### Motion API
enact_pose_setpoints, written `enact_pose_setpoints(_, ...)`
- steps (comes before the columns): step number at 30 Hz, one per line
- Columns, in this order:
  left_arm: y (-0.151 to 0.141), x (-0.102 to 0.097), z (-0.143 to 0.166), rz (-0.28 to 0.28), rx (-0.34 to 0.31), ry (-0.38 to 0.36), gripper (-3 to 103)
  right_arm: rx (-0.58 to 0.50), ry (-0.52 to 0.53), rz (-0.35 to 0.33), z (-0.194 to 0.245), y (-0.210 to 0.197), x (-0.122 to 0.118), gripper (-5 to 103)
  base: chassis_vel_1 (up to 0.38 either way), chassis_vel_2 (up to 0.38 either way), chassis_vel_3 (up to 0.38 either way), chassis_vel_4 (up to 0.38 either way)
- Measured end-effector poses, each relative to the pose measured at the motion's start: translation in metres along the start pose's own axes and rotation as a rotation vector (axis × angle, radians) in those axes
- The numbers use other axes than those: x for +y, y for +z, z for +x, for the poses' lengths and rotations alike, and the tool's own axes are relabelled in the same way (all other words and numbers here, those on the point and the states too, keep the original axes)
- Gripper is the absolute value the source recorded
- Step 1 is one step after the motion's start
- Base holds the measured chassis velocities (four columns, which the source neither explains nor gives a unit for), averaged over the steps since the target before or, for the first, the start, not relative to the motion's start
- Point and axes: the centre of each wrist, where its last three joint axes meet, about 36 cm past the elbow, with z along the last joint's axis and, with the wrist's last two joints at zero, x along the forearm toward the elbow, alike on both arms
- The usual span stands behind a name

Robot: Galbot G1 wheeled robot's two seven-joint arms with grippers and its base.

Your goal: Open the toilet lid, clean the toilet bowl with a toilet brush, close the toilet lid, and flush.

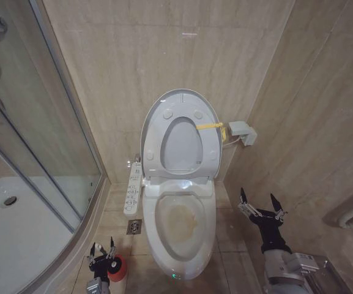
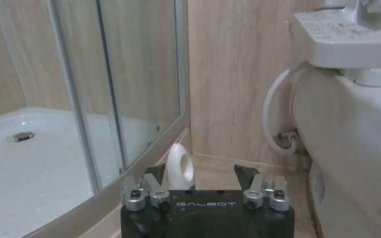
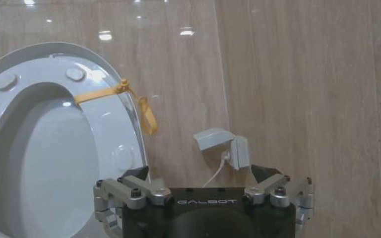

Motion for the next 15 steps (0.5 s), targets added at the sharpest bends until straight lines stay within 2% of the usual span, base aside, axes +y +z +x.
enact_pose_setpoints(1,0.001,0.000,0.000,0.001,0.003,0.001,73,0.000,0.000,0.000,0.000,0.000,0.000,100,0.000,0.000,0.000,0.000)
enact_pose_setpoints(14,0.014,0.006,0.001,0.000,0.009,0.035,73,0.000,0.000,0.000,0.000,0.000,0.000,100,0.000,0.000,0.000,0.000)
enact_pose_setpoints(15,0.015,0.007,0.000,-0.002,0.003,0.038,53,0.000,0.000,0.000,0.000,0.000,0.000,100,0.000,0.000,0.000,0.000)
